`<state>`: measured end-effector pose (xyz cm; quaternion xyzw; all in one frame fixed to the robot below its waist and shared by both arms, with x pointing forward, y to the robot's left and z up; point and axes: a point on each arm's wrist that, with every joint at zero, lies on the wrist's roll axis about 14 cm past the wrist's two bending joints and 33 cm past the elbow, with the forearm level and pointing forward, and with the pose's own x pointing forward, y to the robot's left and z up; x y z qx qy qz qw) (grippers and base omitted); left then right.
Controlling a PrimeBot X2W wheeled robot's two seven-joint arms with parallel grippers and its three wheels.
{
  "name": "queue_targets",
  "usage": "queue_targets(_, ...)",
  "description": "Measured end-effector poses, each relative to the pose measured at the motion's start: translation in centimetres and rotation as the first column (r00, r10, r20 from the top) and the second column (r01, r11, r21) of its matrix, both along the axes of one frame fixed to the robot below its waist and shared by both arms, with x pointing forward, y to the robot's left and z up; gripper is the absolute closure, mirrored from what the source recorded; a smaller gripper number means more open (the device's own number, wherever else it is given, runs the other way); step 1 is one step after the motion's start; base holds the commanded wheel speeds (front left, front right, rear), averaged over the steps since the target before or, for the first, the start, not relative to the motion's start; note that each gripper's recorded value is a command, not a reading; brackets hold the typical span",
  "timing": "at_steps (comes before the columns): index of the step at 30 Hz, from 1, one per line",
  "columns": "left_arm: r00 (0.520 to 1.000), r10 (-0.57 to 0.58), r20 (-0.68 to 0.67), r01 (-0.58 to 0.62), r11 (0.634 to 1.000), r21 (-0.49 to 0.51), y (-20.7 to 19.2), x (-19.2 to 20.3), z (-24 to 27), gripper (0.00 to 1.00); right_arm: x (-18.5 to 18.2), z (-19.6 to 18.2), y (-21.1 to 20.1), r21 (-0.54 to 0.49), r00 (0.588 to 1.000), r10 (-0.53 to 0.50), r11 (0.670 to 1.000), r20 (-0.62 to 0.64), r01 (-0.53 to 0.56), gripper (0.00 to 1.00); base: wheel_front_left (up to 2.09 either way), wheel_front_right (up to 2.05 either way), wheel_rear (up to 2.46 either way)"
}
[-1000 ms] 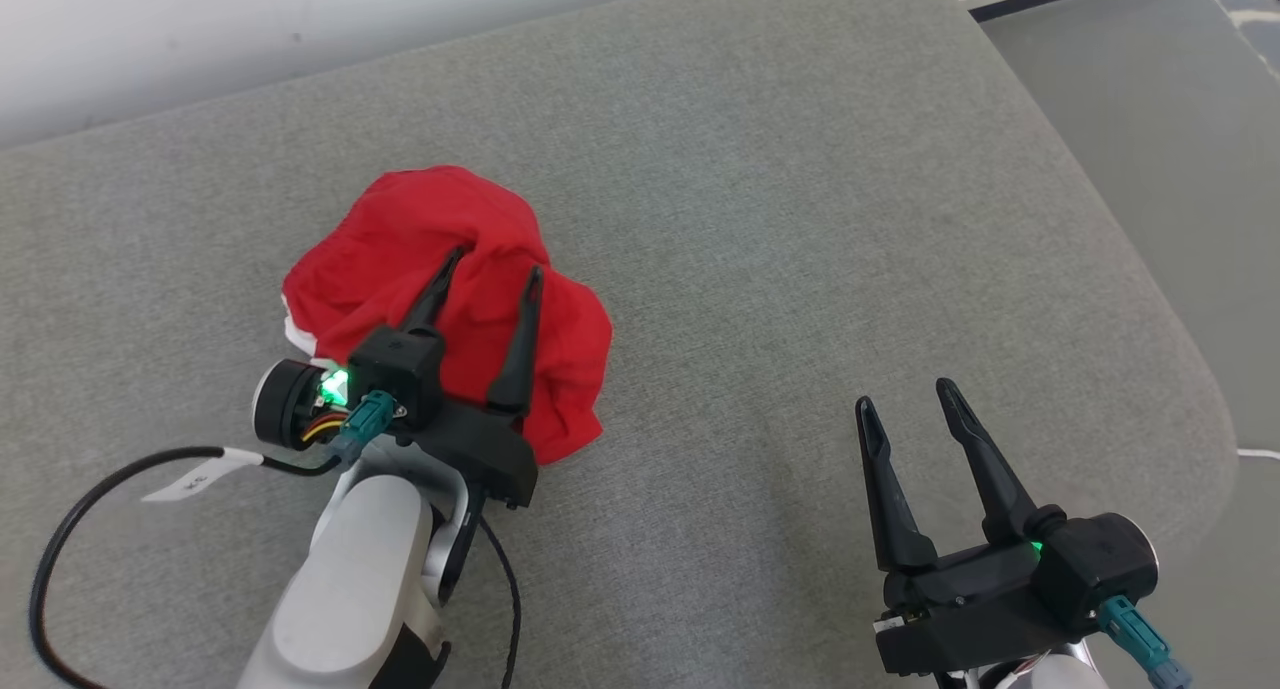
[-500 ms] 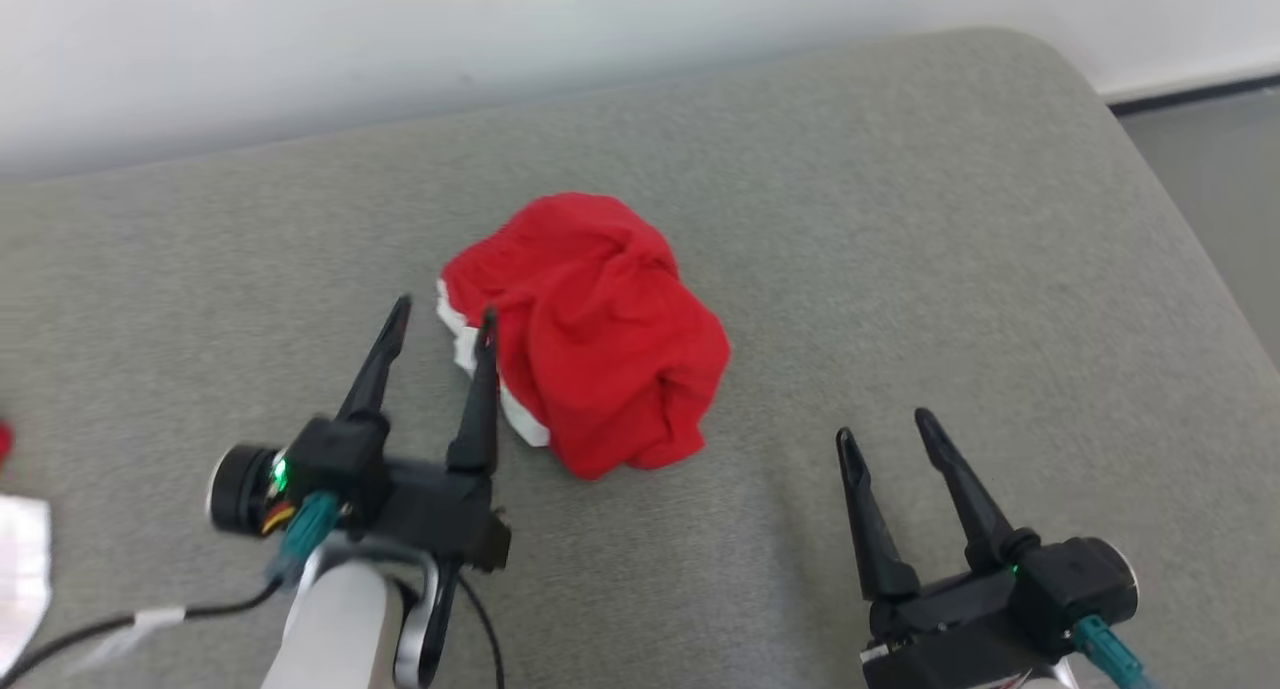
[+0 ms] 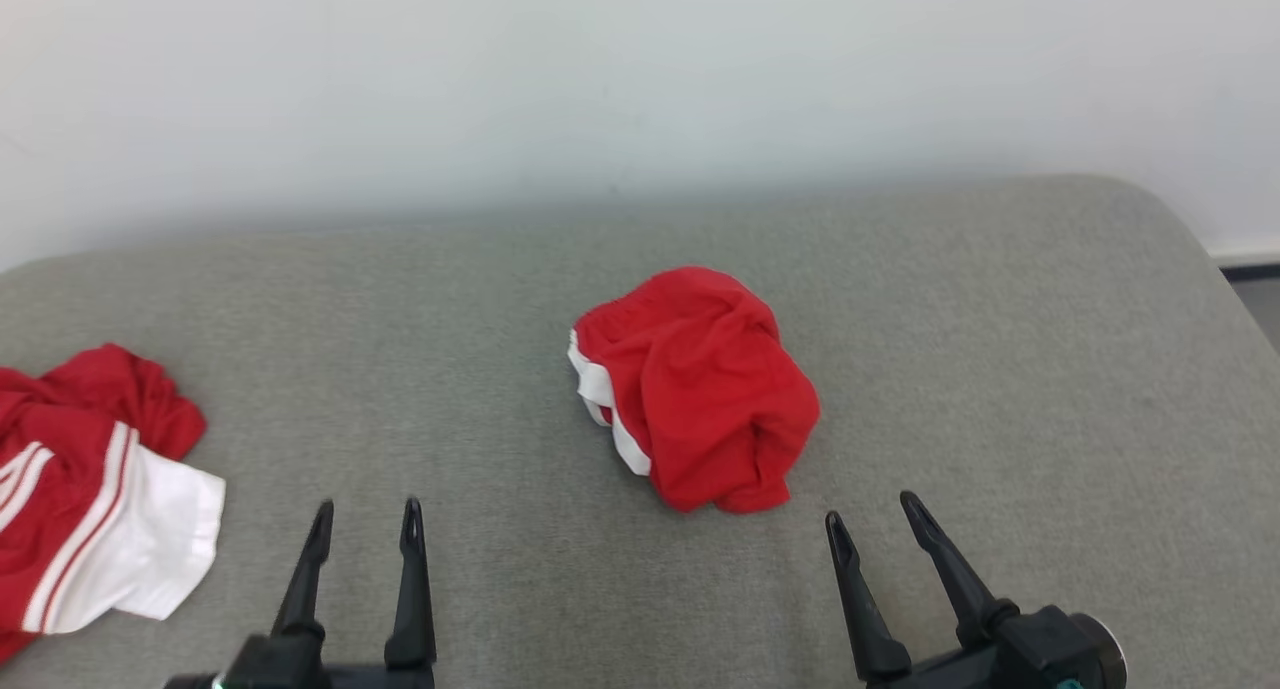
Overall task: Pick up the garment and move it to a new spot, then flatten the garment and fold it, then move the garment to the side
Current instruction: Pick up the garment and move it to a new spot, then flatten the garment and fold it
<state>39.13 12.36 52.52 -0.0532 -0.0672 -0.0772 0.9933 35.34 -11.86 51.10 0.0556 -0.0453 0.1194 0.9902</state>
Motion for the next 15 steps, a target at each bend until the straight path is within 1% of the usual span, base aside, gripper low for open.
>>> queue_targets(4, 0.999, 0.035, 0.001, -0.035, 0.999, 0.029, 1.2, -2.5, -0.1, 0.0, -0.9, 0.0, 0.9, 0.0, 1.0, 0.027, 1.0, 0.003, -0.027, 0.0, 0.0, 0.0, 0.0)
queue_targets(8, 0.996, 0.085, 0.002, -0.085, 0.996, 0.036, 2.4, -4.4, -0.1, 0.0, -1.4, 0.3, 1.8, -0.003, 0.998, 0.057, 0.998, 0.012, -0.057, 0.0, 0.0, 0.0, 0.0)
queue_targets(15, 0.991, 0.131, 0.014, -0.132, 0.991, 0.039, 3.7, -6.1, 0.1, 0.0, -1.9, 0.9, 3.9, -0.009, 0.991, 0.126, 0.992, 0.033, -0.126, 0.0, 0.0, 0.0, 0.0)
